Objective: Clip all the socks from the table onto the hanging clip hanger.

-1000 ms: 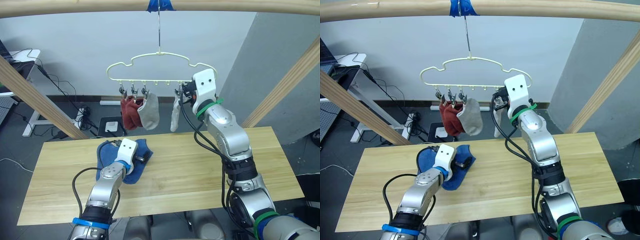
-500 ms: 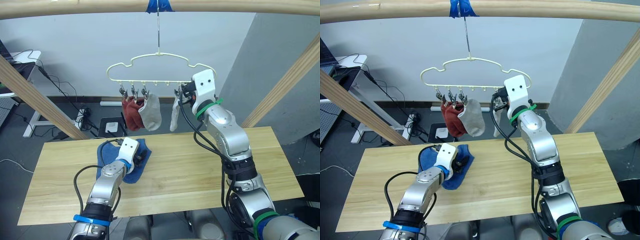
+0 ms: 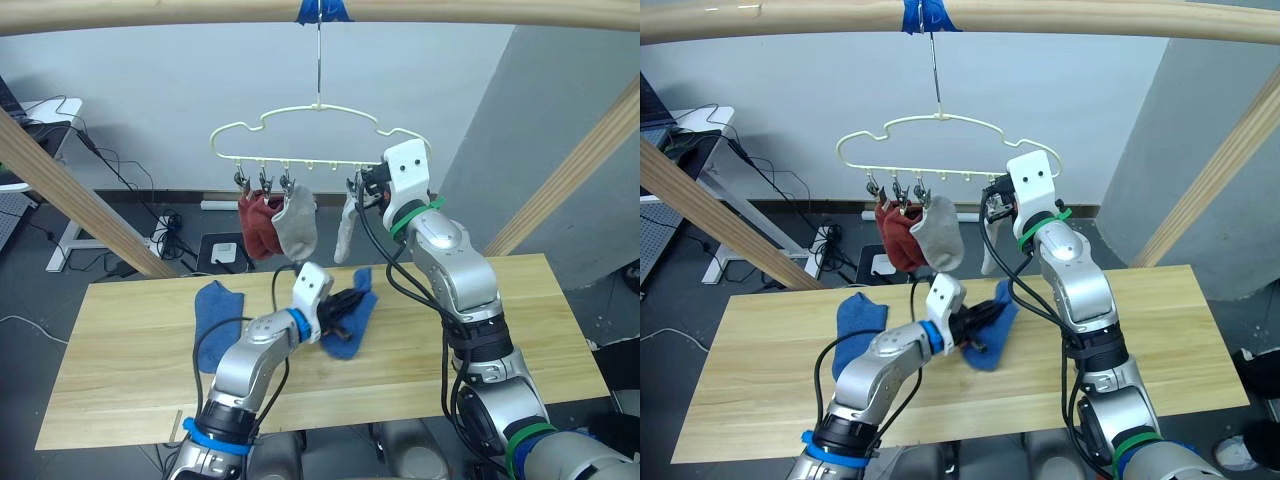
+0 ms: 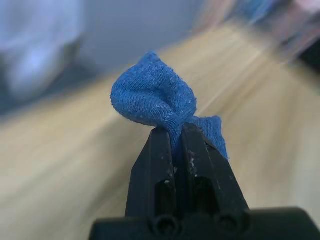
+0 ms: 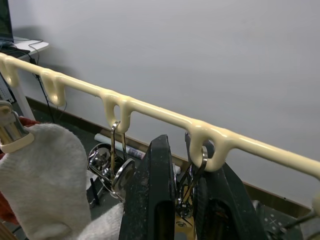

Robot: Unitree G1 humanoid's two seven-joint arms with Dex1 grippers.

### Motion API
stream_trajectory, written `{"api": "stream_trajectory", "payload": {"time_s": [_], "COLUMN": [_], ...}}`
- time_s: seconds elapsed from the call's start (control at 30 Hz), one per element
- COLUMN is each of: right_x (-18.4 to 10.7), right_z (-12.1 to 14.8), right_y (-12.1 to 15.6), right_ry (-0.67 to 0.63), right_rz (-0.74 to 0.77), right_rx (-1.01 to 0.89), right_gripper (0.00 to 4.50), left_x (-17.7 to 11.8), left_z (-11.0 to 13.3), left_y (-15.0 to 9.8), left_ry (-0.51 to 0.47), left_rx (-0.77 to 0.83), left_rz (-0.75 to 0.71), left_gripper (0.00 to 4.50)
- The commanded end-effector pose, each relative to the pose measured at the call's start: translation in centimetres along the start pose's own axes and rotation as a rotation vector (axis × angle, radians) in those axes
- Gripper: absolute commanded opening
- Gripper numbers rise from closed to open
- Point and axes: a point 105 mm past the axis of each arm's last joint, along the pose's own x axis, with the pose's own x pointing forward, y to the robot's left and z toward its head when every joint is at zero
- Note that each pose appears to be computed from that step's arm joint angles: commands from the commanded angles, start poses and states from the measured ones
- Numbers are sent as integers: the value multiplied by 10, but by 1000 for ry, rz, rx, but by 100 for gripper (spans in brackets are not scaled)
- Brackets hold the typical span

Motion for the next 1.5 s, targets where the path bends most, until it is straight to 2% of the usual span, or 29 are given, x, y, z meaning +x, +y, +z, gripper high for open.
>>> {"api": "stream_trajectory", "payload": {"time_s": [0.03,0.27,0.43,0.93,1.4,1.5], "right_x": [-3,-4,-5,-5,-6,-7], "right_z": [24,25,25,23,21,23], "right_y": [0,0,1,0,2,3], "right_ry": [-80,-80,-76,-61,-50,-60], "right_rz": [0,-1,-3,-4,2,9], "right_rx": [-1,4,9,14,41,63], "right_gripper": [10,10,10,10,10,114], "left_x": [10,28,35,37,40,40], "left_z": [16,47,60,84,96,95], "left_y": [-14,6,9,5,1,2], "left_ry": [-77,-239,-309,-389,-415,-412], "left_rx": [-12,-46,-122,-173,-191,-189], "left_rz": [-16,123,145,128,113,118], "left_gripper": [0,0,0,0,0,0]}}
